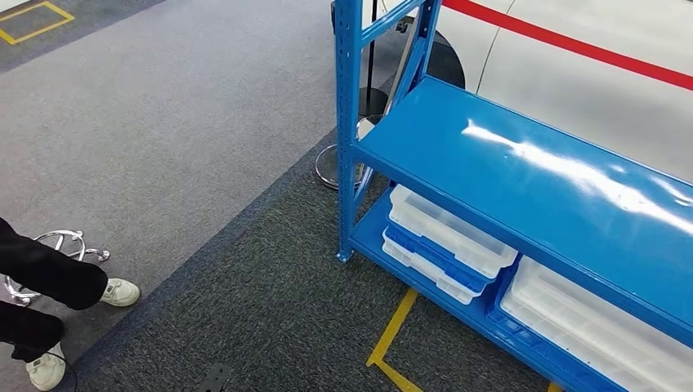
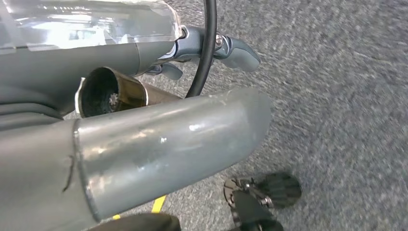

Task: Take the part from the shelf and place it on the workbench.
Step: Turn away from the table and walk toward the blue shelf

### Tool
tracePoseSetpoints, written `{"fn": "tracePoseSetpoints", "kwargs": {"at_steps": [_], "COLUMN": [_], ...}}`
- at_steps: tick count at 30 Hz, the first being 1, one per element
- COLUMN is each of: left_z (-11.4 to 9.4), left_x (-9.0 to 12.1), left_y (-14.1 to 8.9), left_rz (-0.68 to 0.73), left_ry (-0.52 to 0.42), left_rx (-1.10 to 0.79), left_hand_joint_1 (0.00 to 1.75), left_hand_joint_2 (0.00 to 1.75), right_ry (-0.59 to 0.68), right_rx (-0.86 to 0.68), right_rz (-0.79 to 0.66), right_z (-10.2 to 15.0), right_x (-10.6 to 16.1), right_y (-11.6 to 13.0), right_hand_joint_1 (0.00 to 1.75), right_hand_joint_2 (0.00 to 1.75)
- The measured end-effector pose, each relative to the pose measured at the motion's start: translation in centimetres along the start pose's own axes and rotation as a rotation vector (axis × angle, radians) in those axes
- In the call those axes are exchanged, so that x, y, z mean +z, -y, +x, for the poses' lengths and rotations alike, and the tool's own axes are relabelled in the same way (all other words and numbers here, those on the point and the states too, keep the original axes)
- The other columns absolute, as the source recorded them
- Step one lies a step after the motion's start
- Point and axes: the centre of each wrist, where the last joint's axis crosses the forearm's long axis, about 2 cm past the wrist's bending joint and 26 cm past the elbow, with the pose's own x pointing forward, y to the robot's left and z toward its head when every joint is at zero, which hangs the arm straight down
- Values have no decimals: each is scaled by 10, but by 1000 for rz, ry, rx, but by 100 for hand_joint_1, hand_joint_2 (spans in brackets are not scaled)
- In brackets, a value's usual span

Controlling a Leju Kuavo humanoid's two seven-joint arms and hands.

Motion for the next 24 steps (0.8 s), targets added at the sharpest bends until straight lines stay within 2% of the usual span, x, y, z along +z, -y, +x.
{"fn": "tracePoseSetpoints", "kwargs": {"at_steps": [24], "left_z": [-8], "left_x": [1], "left_y": [2], "left_rz": [2], "left_ry": [-17], "left_rx": [6], "left_hand_joint_1": [0], "left_hand_joint_2": [0], "right_ry": [3], "right_rx": [7], "right_rz": [3], "right_z": [1], "right_x": [0], "right_y": [-1], "right_hand_joint_1": [0], "right_hand_joint_2": [0]}}
